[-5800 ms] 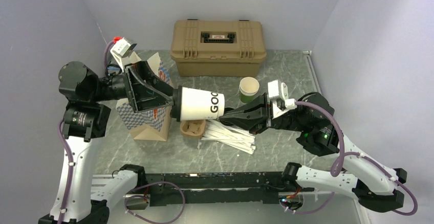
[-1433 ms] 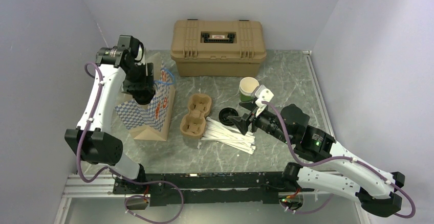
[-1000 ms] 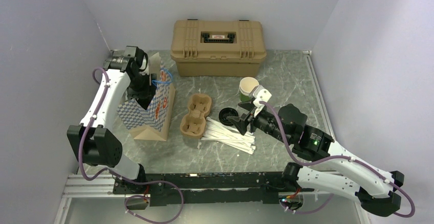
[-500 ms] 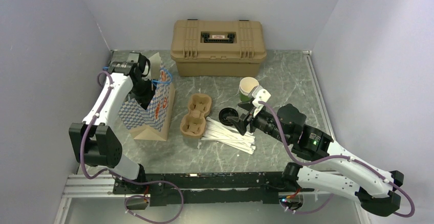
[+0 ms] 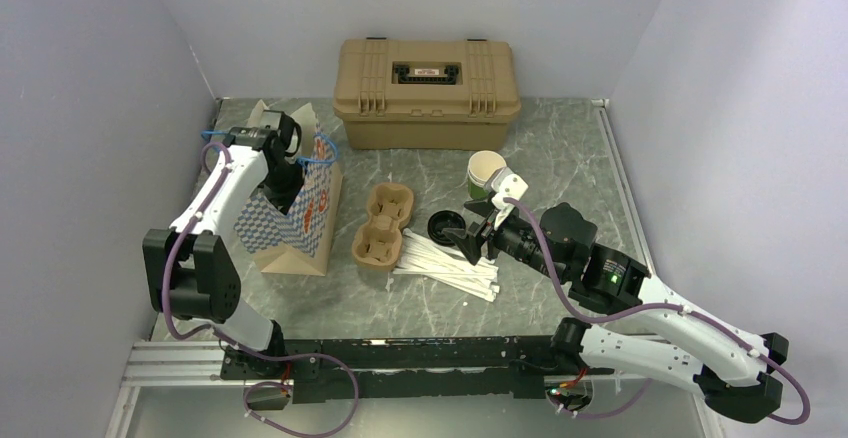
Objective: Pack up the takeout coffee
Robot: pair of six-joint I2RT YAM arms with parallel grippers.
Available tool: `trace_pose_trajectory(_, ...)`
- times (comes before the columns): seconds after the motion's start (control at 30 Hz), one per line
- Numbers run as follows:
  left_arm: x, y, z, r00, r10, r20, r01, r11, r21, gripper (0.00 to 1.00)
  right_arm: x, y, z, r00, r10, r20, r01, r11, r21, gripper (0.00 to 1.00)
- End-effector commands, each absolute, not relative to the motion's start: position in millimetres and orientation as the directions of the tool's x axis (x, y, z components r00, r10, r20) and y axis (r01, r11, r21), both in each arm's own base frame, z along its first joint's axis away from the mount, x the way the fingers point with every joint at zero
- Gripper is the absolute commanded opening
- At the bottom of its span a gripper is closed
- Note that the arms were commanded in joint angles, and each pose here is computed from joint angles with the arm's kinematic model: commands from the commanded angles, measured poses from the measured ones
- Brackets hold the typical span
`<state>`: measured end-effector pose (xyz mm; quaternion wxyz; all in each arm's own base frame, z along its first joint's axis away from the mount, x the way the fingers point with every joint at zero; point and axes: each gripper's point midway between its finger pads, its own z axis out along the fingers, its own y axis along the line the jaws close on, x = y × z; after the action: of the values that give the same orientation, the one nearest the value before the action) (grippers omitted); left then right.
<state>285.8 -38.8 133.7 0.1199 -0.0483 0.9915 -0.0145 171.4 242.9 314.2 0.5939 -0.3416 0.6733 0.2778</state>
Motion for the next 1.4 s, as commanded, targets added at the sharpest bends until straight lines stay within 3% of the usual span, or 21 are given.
trace_pose_trajectory(0.0, 280.7, -35.2, 111.9, -0.978, -0.101, -0.185, -0.104, 0.995, 0.005, 0.00, 172.7, 244.3, 321.6, -0.054, -0.093, -0.994, -0.785, 0.619, -0.015, 0.65)
trace_pose_trajectory(0.5, 285.3, -36.8, 120.5, -0.977, -0.090, -0.195, -0.093, 0.996, 0.007, 0.00, 172.3, 242.4, 324.6, -0.049, -0.085, -0.995, -0.783, 0.622, -0.014, 0.65)
trace_pose_trajectory(0.8, 278.0, -41.7, 96.5, -0.985, -0.089, -0.149, -0.090, 0.996, 0.006, 0.00, 171.5, 243.5, 323.8, -0.070, -0.073, -0.995, -0.782, 0.623, 0.010, 0.65)
trace_pose_trajectory(1.13, 288.6, -40.4, 127.6, -0.974, -0.080, -0.212, -0.085, 0.996, 0.013, 0.00, 172.0, 242.1, 326.3, -0.047, -0.081, -0.996, -0.783, 0.622, -0.014, 0.65)
trace_pose_trajectory(1.37, 292.9, -42.6, 143.4, -0.969, -0.078, -0.235, -0.081, 0.997, 0.002, 0.12, 171.6, 240.3, 329.5, -0.043, -0.075, -0.996, -0.781, 0.624, -0.013, 0.65)
